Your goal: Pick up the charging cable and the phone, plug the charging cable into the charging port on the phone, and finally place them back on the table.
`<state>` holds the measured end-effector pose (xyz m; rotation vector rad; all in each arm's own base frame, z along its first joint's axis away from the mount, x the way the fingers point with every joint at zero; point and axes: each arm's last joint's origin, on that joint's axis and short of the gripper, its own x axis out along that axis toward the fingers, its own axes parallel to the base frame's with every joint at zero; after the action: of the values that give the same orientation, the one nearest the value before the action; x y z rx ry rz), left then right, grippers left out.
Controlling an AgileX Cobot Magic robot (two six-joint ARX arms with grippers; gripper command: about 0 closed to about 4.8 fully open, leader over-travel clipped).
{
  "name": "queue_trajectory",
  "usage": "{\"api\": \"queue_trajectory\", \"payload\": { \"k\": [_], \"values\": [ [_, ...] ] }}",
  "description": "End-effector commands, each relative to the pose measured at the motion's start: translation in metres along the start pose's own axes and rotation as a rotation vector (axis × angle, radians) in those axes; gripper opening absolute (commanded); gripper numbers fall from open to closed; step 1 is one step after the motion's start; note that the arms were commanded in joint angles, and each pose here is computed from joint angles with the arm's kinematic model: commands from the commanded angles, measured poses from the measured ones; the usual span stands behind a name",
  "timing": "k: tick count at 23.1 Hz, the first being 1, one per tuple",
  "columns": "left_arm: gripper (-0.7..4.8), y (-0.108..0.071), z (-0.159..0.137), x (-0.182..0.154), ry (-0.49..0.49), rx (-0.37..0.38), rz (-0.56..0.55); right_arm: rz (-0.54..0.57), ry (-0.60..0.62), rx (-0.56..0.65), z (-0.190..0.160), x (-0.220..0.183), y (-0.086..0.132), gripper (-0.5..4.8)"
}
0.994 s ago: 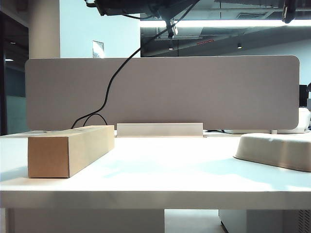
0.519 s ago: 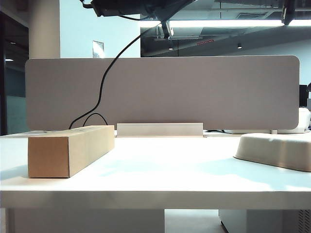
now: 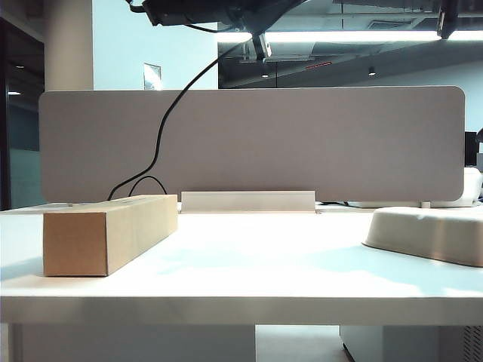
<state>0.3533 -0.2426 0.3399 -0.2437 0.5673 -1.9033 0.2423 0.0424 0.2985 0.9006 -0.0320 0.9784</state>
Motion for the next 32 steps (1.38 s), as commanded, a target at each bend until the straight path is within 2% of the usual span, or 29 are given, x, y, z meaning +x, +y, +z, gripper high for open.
{"api": "queue_trajectory", "payload": {
  "k": [1, 20, 32],
  "values": [
    [-0.06, -0.004, 0.003, 0.003, 0.0, 0.028, -0.002, 0.031, -0.016, -0.033, 0.003, 0.001, 0.005, -0.02],
    [-0.06, -0.003, 0.004, 0.002, -0.002, 0.034, -0.005, 0.03, -0.019, -0.033, 0.003, 0.001, 0.005, -0.02],
    [-0.06, -0.002, 0.002, -0.01, -0.013, -0.003, -0.003, 0.022, -0.036, -0.034, 0.004, 0.001, 0.005, -0.02]
  ]
}}
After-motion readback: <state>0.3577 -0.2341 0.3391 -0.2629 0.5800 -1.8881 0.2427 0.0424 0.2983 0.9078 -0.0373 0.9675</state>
